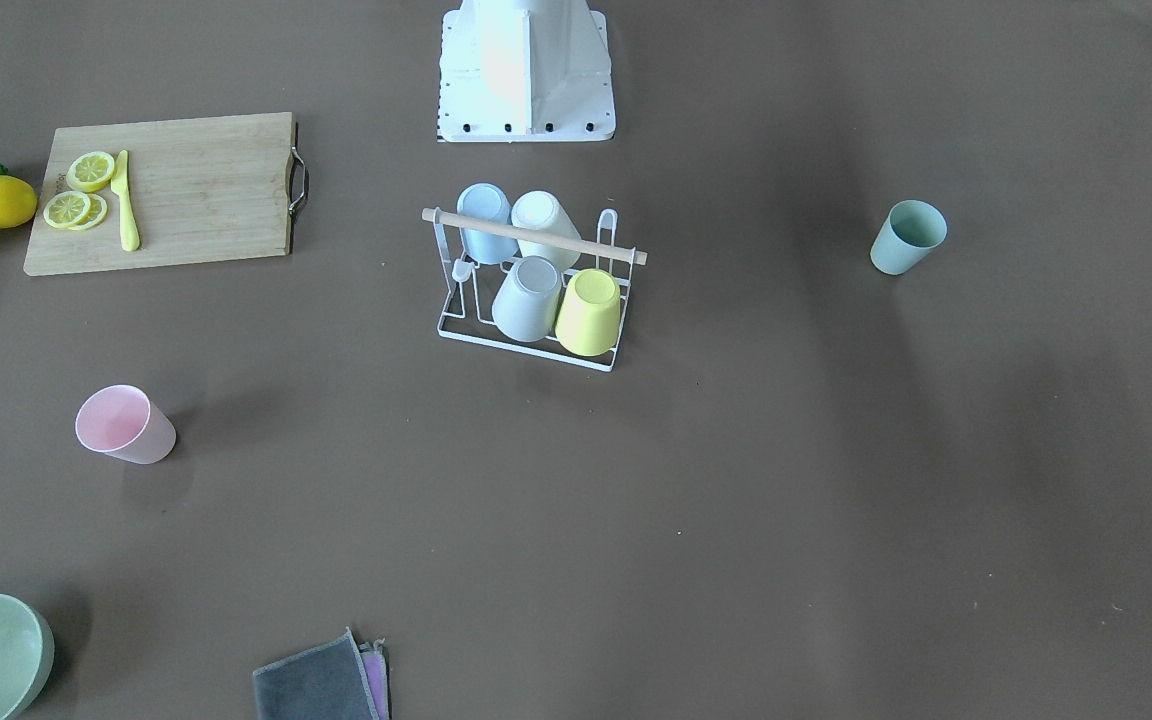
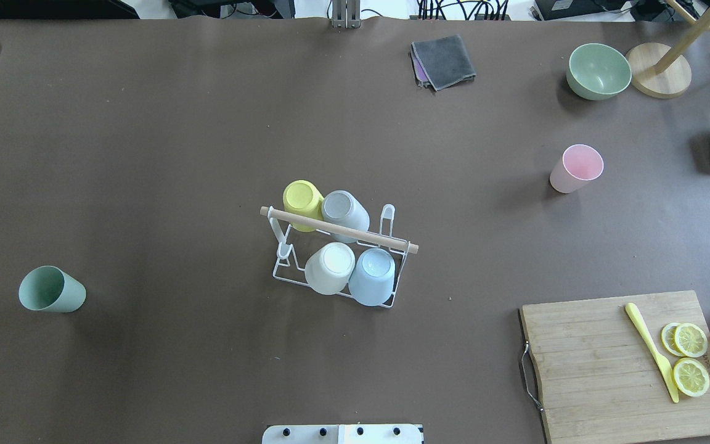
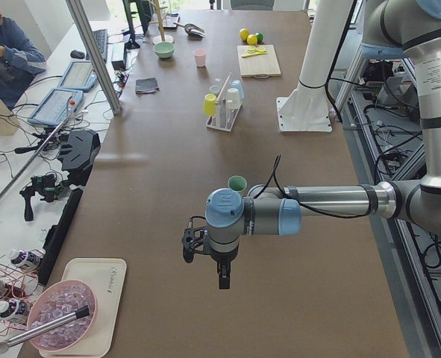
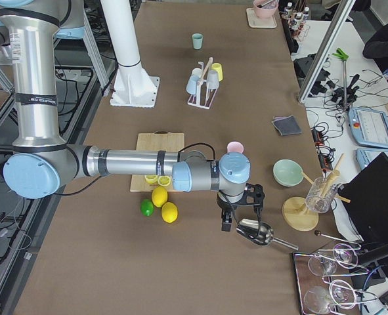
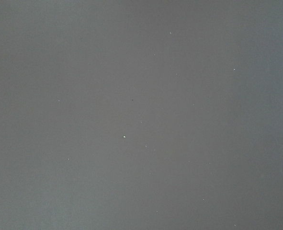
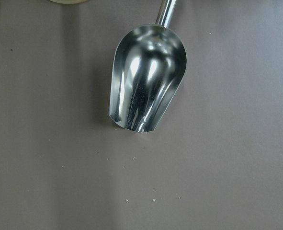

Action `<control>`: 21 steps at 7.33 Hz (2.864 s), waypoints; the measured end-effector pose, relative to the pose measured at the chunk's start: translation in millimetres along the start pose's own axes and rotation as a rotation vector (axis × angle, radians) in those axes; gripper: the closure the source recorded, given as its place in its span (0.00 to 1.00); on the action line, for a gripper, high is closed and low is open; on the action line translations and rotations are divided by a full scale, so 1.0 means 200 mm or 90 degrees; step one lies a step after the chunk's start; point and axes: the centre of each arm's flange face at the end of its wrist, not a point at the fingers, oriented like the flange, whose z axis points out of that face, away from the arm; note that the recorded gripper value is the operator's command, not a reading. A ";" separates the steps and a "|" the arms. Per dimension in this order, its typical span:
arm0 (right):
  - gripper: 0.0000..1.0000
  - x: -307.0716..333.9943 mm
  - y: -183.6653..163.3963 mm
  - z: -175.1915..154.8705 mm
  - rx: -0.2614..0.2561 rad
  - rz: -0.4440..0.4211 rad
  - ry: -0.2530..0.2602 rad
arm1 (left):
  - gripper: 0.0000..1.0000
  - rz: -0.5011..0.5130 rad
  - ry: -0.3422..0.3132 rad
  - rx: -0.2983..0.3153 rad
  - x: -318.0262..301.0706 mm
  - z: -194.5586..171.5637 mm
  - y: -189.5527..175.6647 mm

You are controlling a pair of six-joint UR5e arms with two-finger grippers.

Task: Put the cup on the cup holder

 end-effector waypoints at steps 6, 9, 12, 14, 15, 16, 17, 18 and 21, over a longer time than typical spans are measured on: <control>0.00 -0.32 -0.14 -0.04 -0.009 -0.049 -0.005 | 0.02 0.014 -0.004 -0.025 0.13 -0.01 -0.24; 0.00 -0.68 -0.22 -0.06 -0.021 -0.081 0.001 | 0.02 0.046 -0.010 -0.056 0.37 -0.02 -0.51; 0.00 -1.09 -0.38 -0.06 -0.017 -0.127 -0.010 | 0.02 0.089 -0.038 -0.108 0.85 -0.11 -0.76; 0.00 -1.32 -0.52 -0.07 -0.017 -0.138 -0.020 | 0.02 0.135 -0.090 -0.172 1.24 -0.07 -0.84; 0.00 -1.43 -0.59 -0.04 -0.026 -0.145 -0.023 | 0.02 0.169 -0.107 -0.205 1.44 0.02 -0.84; 0.00 -1.52 -0.66 0.00 -0.038 -0.149 -0.024 | 0.02 0.194 -0.118 -0.238 1.62 0.11 -0.84; 0.00 -1.60 -0.71 0.06 -0.053 -0.151 -0.025 | 0.02 0.206 -0.125 -0.266 1.73 0.18 -0.82; 0.00 -1.67 -0.76 0.15 -0.074 -0.154 -0.022 | 0.02 0.222 -0.128 -0.296 1.80 0.24 -0.81; 0.00 -1.90 -1.00 0.29 -0.117 -0.150 -0.011 | 0.02 0.318 -0.118 -0.392 1.89 0.44 -0.83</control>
